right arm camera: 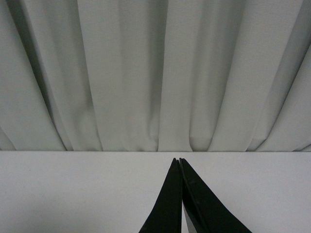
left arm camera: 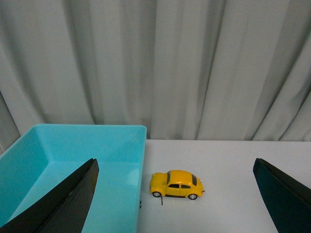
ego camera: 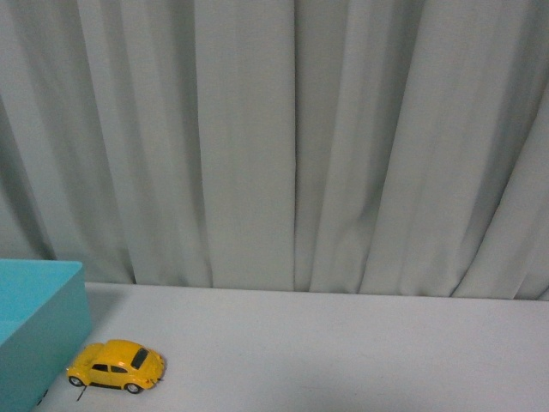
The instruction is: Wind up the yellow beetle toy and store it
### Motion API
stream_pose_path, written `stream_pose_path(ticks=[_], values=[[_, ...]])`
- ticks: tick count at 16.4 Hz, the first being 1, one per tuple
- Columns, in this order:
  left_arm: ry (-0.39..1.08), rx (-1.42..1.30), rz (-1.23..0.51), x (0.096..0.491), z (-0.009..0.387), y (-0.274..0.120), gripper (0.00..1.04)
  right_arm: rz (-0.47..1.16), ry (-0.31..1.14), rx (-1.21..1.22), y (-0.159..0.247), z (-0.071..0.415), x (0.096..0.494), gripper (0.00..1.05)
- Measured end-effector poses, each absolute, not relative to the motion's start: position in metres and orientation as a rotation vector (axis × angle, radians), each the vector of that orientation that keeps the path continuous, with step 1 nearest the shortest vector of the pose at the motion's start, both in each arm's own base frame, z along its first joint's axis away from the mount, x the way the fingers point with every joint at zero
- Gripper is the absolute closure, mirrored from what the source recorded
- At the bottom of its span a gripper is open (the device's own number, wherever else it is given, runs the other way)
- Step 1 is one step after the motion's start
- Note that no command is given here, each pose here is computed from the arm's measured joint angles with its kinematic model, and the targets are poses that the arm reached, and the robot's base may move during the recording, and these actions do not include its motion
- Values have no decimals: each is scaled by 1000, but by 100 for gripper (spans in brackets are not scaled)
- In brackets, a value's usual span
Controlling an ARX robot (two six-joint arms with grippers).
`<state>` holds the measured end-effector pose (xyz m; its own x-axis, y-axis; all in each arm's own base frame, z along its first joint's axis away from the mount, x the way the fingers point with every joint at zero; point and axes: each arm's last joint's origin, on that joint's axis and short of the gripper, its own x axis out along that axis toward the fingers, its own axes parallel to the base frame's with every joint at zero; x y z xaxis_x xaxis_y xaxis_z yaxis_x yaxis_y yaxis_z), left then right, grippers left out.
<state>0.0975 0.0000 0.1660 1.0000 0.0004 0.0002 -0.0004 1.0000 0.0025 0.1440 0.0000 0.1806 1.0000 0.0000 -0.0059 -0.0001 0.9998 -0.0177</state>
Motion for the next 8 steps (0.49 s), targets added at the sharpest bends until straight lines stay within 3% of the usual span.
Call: stream_pose_path(ticks=[8], values=[[-1,2,0,97,166,0,7,0,-12,-16,0,170,122,103]])
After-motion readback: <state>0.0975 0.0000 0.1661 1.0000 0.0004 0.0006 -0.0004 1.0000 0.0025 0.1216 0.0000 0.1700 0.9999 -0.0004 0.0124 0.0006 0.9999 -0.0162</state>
